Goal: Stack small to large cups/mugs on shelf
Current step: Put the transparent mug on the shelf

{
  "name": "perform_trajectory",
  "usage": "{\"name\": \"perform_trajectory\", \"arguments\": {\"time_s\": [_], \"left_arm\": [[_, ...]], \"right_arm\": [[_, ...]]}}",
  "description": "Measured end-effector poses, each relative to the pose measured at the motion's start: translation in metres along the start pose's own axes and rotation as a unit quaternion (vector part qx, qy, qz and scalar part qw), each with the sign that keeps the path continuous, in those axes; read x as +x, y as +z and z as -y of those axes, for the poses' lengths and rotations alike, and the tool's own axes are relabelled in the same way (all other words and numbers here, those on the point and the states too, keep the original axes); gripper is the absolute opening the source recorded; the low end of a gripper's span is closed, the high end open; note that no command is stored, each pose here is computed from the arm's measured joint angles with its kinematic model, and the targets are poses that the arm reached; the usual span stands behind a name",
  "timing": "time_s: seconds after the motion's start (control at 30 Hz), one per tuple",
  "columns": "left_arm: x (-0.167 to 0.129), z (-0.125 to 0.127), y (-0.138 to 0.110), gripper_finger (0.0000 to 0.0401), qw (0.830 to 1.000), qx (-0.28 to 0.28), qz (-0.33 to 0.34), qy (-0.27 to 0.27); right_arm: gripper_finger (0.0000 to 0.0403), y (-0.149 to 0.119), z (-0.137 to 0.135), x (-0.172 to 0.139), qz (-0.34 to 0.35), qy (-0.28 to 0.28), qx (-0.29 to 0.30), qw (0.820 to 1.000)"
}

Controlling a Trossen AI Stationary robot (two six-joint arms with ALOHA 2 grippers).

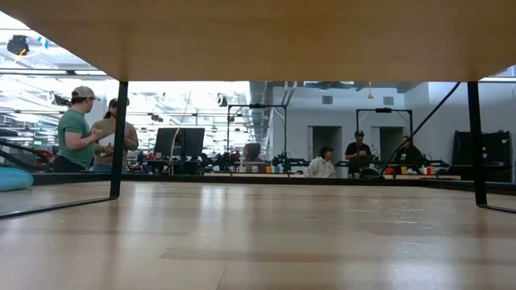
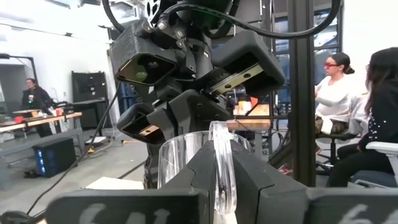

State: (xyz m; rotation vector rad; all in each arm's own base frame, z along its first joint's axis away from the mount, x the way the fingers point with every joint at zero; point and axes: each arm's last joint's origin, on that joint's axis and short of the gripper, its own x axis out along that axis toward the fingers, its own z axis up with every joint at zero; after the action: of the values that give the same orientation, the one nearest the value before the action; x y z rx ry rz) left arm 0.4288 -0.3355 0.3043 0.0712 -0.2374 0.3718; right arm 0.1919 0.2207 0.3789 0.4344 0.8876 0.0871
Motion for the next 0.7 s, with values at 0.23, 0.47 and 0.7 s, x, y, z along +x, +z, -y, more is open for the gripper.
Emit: {"name": "perform_trajectory", "arguments": {"time_s": [0.23,0.47,0.7], "left_arm": [[0.0,-0.001,0.0,0.0022,1.0,-0.02,-0.005,0.012],[-0.006,0.001,0.001,0.0082,0.996,-0.083,-0.013,0.03],[-0.011,0.002,0.004,0.0155,0.984,-0.169,-0.017,0.047]], "right_arm": [[0.0001,0.003,0.003,0.001,-0.003,-0.008,-0.019,1.0],[0.0,0.008,0.003,-0.002,-0.004,-0.002,-0.028,1.0],[0.0,0.024,0.008,-0.007,-0.011,0.01,-0.023,1.0]]}}
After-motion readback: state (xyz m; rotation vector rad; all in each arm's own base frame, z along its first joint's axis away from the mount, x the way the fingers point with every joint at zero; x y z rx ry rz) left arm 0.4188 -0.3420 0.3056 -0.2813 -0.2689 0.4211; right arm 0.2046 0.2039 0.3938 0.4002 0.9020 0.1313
